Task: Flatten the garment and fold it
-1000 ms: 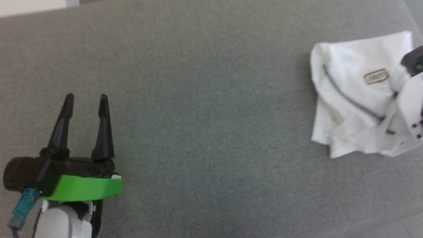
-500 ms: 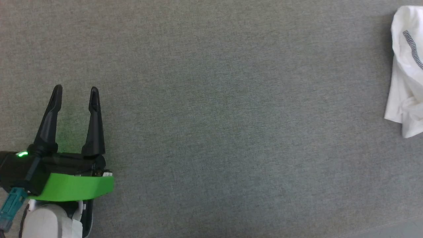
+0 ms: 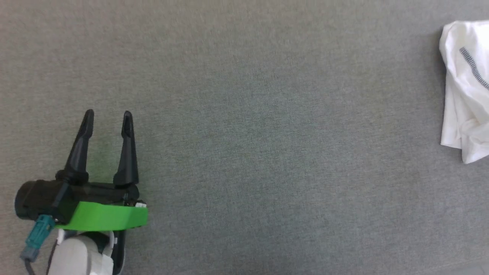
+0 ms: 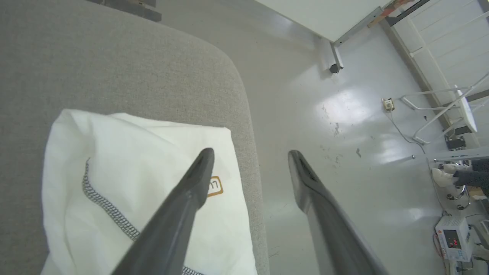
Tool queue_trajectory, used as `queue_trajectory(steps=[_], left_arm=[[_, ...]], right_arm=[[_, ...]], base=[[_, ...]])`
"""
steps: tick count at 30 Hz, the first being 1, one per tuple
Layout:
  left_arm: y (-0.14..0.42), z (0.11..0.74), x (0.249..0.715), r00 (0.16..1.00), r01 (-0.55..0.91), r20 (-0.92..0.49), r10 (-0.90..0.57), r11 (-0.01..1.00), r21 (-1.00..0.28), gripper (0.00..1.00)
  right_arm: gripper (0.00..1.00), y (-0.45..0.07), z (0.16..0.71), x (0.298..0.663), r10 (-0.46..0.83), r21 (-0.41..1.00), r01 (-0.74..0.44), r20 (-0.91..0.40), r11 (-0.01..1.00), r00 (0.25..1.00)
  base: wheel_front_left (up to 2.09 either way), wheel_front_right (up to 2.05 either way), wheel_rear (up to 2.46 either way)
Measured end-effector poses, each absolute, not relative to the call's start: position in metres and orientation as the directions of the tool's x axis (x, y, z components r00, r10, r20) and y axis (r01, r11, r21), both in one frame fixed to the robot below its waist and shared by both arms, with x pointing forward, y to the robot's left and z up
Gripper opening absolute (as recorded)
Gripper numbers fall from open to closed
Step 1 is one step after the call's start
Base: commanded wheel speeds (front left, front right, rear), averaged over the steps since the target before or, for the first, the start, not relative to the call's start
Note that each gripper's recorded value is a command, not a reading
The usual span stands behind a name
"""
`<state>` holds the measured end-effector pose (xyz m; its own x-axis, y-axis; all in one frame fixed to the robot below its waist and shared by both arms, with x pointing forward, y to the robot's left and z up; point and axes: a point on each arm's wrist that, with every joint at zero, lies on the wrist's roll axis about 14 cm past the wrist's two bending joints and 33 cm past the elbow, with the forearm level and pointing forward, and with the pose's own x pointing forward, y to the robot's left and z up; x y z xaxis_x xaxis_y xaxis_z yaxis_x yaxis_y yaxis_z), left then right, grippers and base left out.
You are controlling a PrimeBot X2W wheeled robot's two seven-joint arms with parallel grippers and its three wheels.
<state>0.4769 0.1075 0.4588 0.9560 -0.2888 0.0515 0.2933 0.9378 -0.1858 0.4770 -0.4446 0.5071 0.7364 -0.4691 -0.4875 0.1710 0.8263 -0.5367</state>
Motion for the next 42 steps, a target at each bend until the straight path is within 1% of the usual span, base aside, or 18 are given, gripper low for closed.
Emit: queue_trajectory(steps=[2,5,7,9,11,13,16,20,23,25,27,30,37,42], left_arm=[[0.109,0.466,0.473,0.959,0.285,0.065,-0.277,0.941,-0.185,1.00],[0.116,0.479,0.468,0.965,0.259,0.090,-0.246,0.949,-0.179,1.00],[0.123,0.488,0.464,0.970,0.233,0.107,-0.216,0.957,-0.175,1.00],[0.131,0.501,0.460,0.975,0.200,0.131,-0.180,0.966,-0.165,1.00],[0.139,0.514,0.455,0.976,0.174,0.160,-0.148,0.972,-0.157,1.00],[0.148,0.524,0.449,0.979,0.134,0.172,-0.109,0.980,-0.145,1.00],[0.159,0.536,0.440,0.980,0.089,0.188,-0.063,0.987,-0.135,1.00],[0.173,0.549,0.425,0.979,0.032,0.204,-0.006,0.992,-0.124,1.00],[0.186,0.556,0.414,0.976,-0.012,0.215,0.036,0.993,-0.113,1.00],[0.191,0.561,0.407,0.973,-0.025,0.224,0.049,0.994,-0.107,1.00],[0.195,0.566,0.399,0.970,-0.036,0.235,0.060,0.994,-0.106,1.00],[0.201,0.570,0.388,0.967,-0.054,0.244,0.079,0.993,-0.106,1.00],[0.208,0.565,0.370,0.967,-0.082,0.231,0.104,0.991,-0.106,1.00],[0.203,0.549,0.365,0.978,-0.077,0.185,0.096,0.991,-0.109,1.00]], right_arm=[[1.00,-0.428,0.538,0.489,-0.419,-0.523,0.173,-0.398,0.834,0.816],[1.00,-0.394,0.577,0.502,-0.317,-0.479,0.159,-0.269,0.863,0.909],[1.00,-0.367,0.600,0.507,-0.236,-0.418,0.144,-0.178,0.897,0.955],[1.00,-0.338,0.628,0.508,-0.152,-0.343,0.125,-0.052,0.931,0.987],[1.00,-0.312,0.657,0.504,-0.083,-0.253,0.102,0.085,0.962,0.993],[1.00,-0.287,0.679,0.493,-0.032,-0.174,0.070,0.210,0.982,0.977],[1.00,-0.262,0.684,0.474,-0.008,-0.049,0.025,0.311,0.999,0.950],[1.00,-0.242,0.682,0.446,-0.024,0.042,0.007,0.426,0.999,0.904],[1.00,-0.227,0.662,0.429,-0.042,0.094,0.001,0.436,0.996,0.899],[1.00,-0.229,0.648,0.417,-0.074,0.121,0.023,0.434,0.992,0.898],[1.00,-0.233,0.628,0.407,-0.097,0.159,0.035,0.402,0.987,0.910],[1.00,-0.226,0.597,0.397,-0.092,0.215,0.018,0.339,0.976,0.936],[1.00,-0.176,0.561,0.380,0.054,0.177,-0.101,0.250,0.979,0.967],[1.00,-0.157,0.538,0.369,0.112,0.158,-0.142,0.183,0.977,0.977]], base=[[0.00,0.00,0.00],[0.00,0.00,0.00],[0.00,0.00,0.00],[0.00,0.00,0.00],[0.00,0.00,0.00],[0.00,0.00,0.00],[0.00,0.00,0.00],[0.00,0.00,0.00],[0.00,0.00,0.00],[0.00,0.00,0.00],[0.00,0.00,0.00],[0.00,0.00,0.00],[0.00,0.00,0.00],[0.00,0.00,0.00]])
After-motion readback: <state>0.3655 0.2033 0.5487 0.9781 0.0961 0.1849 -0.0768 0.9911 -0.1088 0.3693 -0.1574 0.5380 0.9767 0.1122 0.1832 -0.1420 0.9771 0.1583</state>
